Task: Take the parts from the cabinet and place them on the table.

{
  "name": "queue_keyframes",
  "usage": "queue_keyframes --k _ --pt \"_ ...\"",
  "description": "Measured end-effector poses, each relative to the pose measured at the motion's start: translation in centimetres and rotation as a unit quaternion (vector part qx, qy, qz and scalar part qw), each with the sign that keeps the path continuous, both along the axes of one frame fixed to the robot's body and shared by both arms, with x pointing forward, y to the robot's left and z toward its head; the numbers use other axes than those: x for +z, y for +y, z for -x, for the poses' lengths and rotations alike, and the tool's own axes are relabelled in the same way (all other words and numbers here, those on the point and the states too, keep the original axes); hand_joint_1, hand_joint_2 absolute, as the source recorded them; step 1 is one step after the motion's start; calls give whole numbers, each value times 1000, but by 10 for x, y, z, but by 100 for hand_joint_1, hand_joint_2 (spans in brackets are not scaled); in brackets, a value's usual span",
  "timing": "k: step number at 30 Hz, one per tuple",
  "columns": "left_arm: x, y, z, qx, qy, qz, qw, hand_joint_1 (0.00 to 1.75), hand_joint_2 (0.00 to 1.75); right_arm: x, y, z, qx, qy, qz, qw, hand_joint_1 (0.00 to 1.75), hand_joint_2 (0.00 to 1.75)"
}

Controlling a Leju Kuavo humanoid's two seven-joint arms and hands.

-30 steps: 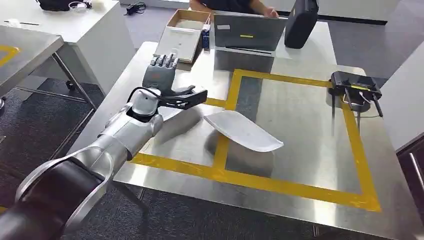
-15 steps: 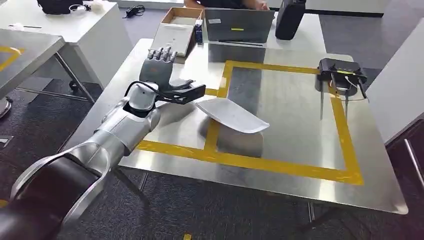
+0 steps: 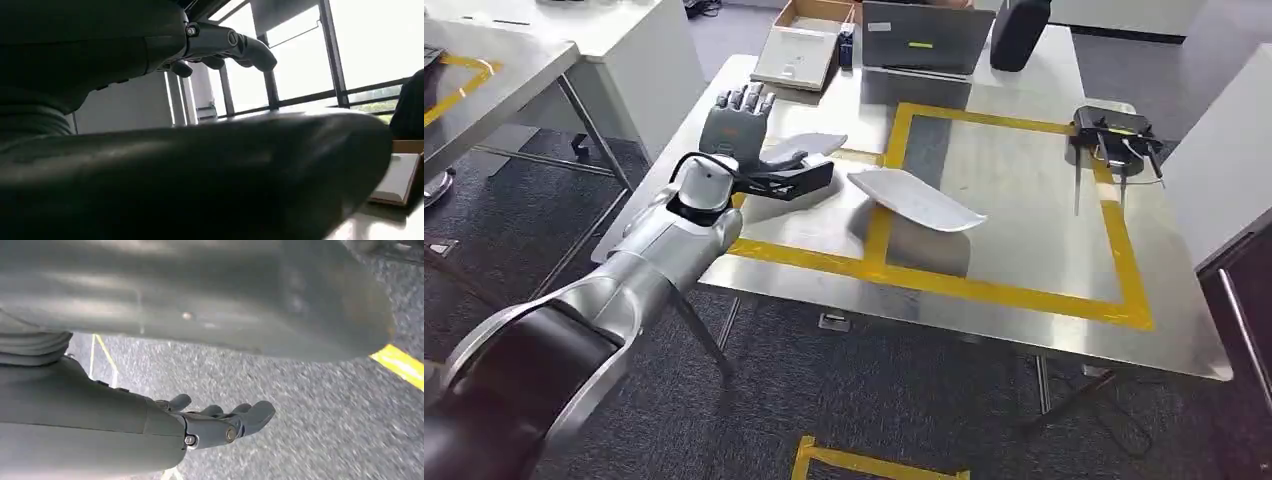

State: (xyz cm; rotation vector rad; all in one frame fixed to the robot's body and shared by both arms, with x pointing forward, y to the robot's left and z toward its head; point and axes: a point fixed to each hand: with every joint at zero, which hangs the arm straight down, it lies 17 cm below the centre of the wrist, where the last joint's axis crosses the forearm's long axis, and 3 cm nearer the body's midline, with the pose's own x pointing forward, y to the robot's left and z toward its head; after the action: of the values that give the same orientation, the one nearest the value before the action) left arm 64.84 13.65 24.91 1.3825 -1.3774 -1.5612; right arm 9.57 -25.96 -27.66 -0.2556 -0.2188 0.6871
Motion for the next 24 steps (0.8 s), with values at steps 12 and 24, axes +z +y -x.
queue_keyframes --k 12,24 --pt "7 -16 2 -30 -1 14 999 0 0 4 6 -24 4 -8 -8 1000 0 0" --pt "-34 -80 35 -88 67 92 990 0 0 9 2 -44 0 -9 -4 1000 0 0"
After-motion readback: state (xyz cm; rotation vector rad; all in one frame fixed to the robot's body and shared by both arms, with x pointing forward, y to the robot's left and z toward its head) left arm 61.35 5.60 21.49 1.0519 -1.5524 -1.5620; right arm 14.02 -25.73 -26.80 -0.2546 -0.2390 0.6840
